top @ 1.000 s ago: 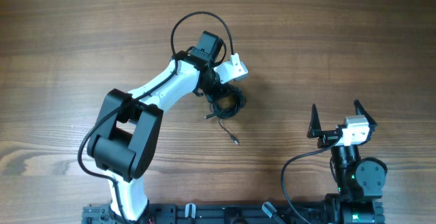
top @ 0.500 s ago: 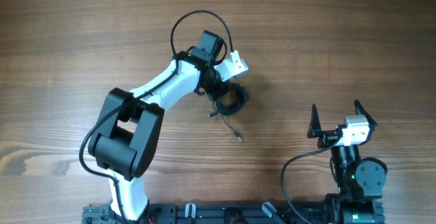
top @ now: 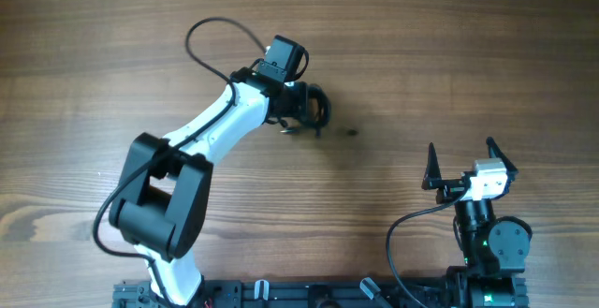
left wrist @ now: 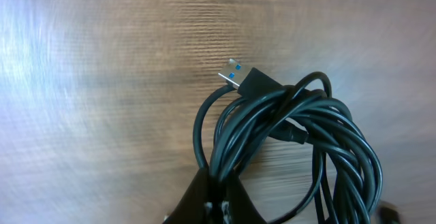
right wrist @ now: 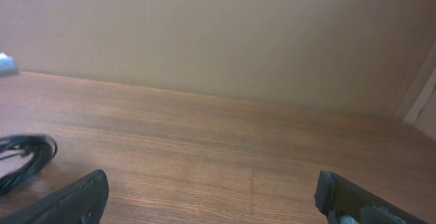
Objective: Untangle cables
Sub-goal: 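Close the left gripper on the black cable bundle and lift it, then raise the held bundle while the right gripper starts moving toward it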
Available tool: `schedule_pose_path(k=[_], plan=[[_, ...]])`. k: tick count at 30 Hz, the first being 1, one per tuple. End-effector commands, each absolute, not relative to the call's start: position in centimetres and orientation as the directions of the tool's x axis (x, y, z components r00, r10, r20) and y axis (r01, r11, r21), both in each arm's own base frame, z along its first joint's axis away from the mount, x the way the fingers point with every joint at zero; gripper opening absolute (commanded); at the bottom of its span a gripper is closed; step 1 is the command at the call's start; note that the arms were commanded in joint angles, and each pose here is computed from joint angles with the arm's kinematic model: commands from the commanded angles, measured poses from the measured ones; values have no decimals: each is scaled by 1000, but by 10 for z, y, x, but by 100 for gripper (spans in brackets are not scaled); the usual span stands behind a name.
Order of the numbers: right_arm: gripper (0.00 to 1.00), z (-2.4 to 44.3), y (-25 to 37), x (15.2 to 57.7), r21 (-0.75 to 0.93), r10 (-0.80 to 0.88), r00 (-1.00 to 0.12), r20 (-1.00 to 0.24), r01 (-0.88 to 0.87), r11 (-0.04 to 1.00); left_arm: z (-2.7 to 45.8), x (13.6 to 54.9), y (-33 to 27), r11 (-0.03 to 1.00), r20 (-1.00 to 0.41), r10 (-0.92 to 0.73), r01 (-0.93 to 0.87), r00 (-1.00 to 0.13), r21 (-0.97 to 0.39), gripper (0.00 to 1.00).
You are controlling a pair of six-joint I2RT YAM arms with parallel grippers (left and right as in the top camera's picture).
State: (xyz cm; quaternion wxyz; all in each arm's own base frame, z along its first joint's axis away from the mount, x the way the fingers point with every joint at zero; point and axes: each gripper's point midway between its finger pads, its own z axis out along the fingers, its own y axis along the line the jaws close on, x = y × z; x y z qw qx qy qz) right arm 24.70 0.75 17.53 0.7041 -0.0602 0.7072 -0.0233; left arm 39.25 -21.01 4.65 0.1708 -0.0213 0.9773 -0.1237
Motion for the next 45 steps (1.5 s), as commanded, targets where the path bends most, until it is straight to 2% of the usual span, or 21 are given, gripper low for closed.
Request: schedule_pose_path(k=[1,2,3,4,9,11,12,13,15,18,23,25,31,39,43,45], plan=[[100,175,7,247,-131,-131,7,-991,-49,990,68,384,-236,842,-147,-392,-289,-908,-456,46],[100,175,7,247,-131,-131,7,-991,-49,990,67,381,-237,844,-142,-386,-287,-911,-453,84],[100,175,7,247,-131,-131,7,-991,-49,990,67,380,-238,848,-144,-378,-280,-915,-450,97],[100,175,7,247,-131,-131,7,-991,-49,990,67,380,-237,855,-152,-366,-267,-918,-444,100],[100,175,7,247,-131,-131,7,-991,-49,990,65,386,-229,930,-276,-191,-83,-942,-359,100],[100,175,7,247,-131,-131,7,-991,-49,990,60,388,-224,941,-287,-181,-80,-941,-329,62],[100,175,7,247,-130,-130,7,-991,-49,990,58,387,-224,941,-283,-185,-87,-941,-328,50],[100,175,7,247,-131,-131,7,-991,-49,990,56,387,-224,941,-279,-185,-88,-942,-326,45],[100,175,7,247,-131,-131,7,-991,-49,990,51,386,-224,938,-262,-207,-115,-942,-327,44],[100,175,7,247,-131,-131,7,-991,-49,990,40,386,-223,928,-227,-259,-177,-939,-328,48],[100,175,7,247,-131,-131,7,-991,-49,990,21,393,-226,929,-228,-261,-180,-938,-323,48],[100,175,7,247,-131,-131,7,-991,-49,990,16,396,-226,930,-237,-263,-181,-935,-320,41],[100,175,7,247,-130,-130,7,-991,-49,990,9,398,-226,932,-236,-263,-183,-935,-314,4],[100,175,7,247,-131,-131,7,-991,-49,990,14,400,-219,932,-247,-276,-196,-929,-307,4],[100,175,7,247,-130,-130,7,-991,-49,990,41,404,-206,935,-284,-261,-168,-923,-312,4],[100,175,7,247,-131,-131,7,-991,-49,990,63,403,-199,949,-327,-197,-96,-924,-301,4]])
